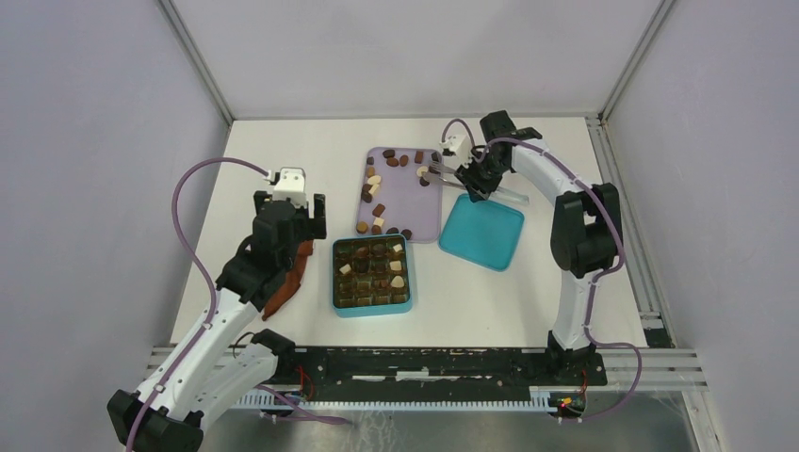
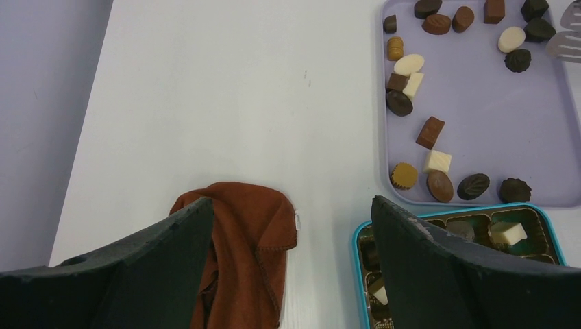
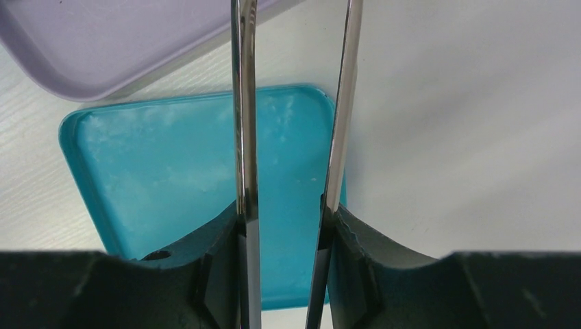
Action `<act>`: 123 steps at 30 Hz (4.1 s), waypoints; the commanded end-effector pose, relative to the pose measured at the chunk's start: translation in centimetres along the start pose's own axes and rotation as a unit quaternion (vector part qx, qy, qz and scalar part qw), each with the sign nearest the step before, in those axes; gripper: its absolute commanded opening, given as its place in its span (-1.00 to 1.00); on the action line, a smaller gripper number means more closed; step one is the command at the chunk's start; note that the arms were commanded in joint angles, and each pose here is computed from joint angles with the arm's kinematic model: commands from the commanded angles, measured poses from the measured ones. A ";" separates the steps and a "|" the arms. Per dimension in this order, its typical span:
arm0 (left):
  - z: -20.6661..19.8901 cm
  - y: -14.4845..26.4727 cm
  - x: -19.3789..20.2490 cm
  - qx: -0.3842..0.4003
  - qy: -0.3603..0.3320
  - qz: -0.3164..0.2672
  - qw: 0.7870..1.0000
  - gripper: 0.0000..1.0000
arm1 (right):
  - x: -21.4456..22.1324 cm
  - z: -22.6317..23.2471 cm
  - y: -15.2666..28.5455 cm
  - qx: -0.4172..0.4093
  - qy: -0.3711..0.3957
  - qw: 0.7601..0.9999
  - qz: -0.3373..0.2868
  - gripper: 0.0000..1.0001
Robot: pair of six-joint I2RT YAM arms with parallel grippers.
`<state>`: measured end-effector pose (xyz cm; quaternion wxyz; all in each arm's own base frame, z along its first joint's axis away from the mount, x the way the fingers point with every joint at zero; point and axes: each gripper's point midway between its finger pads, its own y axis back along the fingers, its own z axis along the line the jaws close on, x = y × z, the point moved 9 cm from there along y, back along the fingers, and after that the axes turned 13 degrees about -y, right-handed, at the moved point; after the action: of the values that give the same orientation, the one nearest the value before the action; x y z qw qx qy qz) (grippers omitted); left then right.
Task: Pack the chocolate
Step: Pick up the fake chocolate from the plate, then place the fake chocolate in the packing box.
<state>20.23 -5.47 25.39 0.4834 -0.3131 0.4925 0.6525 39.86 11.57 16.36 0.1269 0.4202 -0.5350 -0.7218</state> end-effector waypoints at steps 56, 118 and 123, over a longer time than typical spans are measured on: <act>0.0 -0.1 -0.8 0.015 -0.007 -0.021 1.000 0.80 | -2.6 0.2 -3.2 -0.004 -0.018 0.999 0.029 -0.67; 0.7 0.4 -0.8 -0.012 0.002 -0.028 1.000 0.80 | 2.1 17.8 3.4 -0.251 0.178 0.948 -0.086 -0.86; 0.8 0.5 -0.9 -0.017 0.002 -0.028 0.999 0.80 | 2.6 20.0 2.0 -0.258 0.207 0.942 -0.063 -0.84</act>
<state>19.94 -5.45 25.79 0.4895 -0.3196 0.4942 0.6434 23.29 21.04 17.88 0.2927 0.5051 -0.2902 -0.7582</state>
